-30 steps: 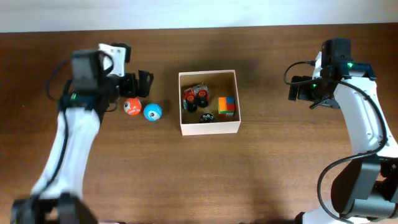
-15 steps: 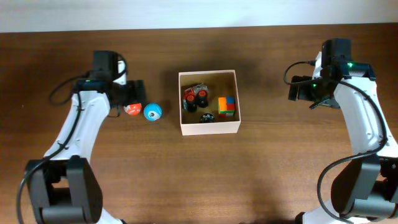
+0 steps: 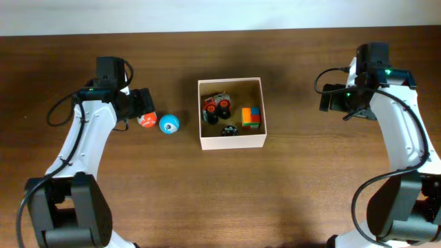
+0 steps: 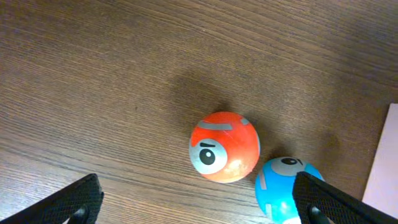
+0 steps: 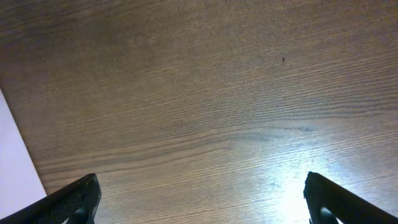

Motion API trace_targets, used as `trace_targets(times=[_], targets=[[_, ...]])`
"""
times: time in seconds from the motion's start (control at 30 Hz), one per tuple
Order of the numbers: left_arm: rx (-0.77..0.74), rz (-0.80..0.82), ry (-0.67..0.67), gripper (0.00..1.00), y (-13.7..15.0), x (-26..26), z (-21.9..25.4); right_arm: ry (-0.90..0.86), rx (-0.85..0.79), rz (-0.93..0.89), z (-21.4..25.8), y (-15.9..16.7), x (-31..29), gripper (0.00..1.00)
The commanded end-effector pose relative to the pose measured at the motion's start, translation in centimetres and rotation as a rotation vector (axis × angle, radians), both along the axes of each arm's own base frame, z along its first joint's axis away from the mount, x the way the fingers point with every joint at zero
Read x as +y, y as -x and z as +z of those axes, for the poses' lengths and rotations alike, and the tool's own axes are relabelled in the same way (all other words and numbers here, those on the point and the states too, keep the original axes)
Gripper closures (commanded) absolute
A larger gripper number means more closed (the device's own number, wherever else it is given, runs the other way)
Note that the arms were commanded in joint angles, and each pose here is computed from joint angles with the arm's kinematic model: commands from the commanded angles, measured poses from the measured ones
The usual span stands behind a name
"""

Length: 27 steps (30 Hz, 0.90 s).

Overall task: Pack container
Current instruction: 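Lower the left gripper and close it on the red ball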

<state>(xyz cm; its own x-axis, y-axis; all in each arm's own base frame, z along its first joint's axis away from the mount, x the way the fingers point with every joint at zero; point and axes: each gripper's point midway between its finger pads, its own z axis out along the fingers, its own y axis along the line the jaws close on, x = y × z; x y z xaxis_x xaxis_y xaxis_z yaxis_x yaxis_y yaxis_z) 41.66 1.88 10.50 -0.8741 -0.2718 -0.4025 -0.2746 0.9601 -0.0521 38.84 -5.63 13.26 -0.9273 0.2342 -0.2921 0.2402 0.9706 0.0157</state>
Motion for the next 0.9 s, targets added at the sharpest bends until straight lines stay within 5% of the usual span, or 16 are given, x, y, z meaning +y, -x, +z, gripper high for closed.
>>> trace_targets(times=[0.0,0.87], targets=[[0.014,0.049,0.060,0.01,-0.4,-0.6,-0.6,-0.006,0.003,-0.004,-0.1,0.0,0.0,0.01],[0.178,0.057,0.131,0.01,0.0,-1.8,-7.5,-0.006,0.003,-0.004,-0.1,0.0,0.0,0.01]])
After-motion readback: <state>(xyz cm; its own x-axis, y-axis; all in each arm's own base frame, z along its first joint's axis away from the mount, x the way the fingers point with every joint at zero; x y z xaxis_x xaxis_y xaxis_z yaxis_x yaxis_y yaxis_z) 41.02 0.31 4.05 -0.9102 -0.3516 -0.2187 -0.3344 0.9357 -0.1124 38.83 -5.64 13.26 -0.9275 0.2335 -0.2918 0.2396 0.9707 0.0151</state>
